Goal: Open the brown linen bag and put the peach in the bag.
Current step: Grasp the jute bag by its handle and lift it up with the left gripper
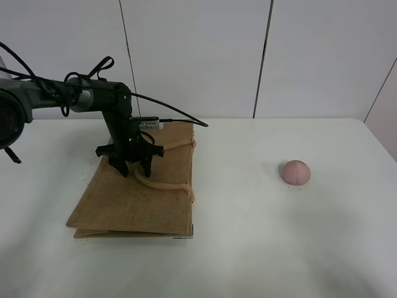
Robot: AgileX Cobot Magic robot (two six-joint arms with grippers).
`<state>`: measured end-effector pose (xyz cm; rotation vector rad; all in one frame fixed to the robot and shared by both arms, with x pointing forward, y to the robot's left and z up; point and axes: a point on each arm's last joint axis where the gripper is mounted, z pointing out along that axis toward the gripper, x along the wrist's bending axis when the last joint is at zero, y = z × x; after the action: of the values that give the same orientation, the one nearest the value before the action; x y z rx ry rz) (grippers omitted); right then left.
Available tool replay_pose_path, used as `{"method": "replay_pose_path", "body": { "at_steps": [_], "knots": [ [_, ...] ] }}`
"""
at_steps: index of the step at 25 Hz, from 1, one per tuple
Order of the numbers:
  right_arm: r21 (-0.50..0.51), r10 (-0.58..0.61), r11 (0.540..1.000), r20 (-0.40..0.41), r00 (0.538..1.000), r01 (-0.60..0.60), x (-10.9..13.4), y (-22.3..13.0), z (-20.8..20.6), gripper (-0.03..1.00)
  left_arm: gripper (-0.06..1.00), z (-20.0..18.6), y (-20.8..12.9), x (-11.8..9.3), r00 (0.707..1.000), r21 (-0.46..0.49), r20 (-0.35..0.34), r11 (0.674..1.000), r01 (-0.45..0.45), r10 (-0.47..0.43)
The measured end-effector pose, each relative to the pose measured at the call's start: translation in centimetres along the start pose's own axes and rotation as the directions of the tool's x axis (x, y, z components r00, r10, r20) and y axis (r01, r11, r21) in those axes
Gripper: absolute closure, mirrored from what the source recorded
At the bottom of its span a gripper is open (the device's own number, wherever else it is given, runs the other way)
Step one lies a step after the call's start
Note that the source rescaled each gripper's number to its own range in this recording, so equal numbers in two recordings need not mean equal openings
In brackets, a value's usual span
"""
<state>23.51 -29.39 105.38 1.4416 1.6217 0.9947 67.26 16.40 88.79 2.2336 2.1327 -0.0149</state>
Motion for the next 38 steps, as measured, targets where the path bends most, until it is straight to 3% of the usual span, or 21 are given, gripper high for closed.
{"method": "replay_pose_path", "body": {
  "at_steps": [6,9,10,19,33,38],
  "knots": [
    [0.0,0.0,1.0,0.0,1.0,0.0,0.0,0.0,0.0,-0.03,0.6,0.3,0.1,0.0,1.0,0.006,0.005,1.0,0.008,-0.008],
    [0.0,0.0,1.0,0.0,1.0,0.0,0.0,0.0,0.0,-0.03,0.86,0.3,0.1,0.0,1.0,0.006,0.004,1.0,0.017,-0.017],
    [0.0,0.0,1.0,0.0,1.0,0.0,0.0,0.0,0.0,-0.03,0.89,0.3,0.1,0.0,1.0,0.006,0.004,1.0,0.024,-0.024],
    [0.0,0.0,1.0,0.0,1.0,0.0,0.0,0.0,0.0,-0.03,0.93,-1.5,0.0,0.0,1.0,-0.012,0.004,1.0,0.029,-0.029],
    [0.0,0.0,1.0,0.0,1.0,0.0,0.0,0.0,0.0,-0.03,0.93,-17.4,-3.8,0.4,0.994,-0.209,0.037,0.973,-0.093,0.103],
    [0.0,0.0,1.0,0.0,1.0,0.0,0.0,0.0,0.0,-0.03,0.93,-24.0,-4.5,0.3,0.99,-0.336,0.049,0.936,-0.11,0.134]
  ]
}}
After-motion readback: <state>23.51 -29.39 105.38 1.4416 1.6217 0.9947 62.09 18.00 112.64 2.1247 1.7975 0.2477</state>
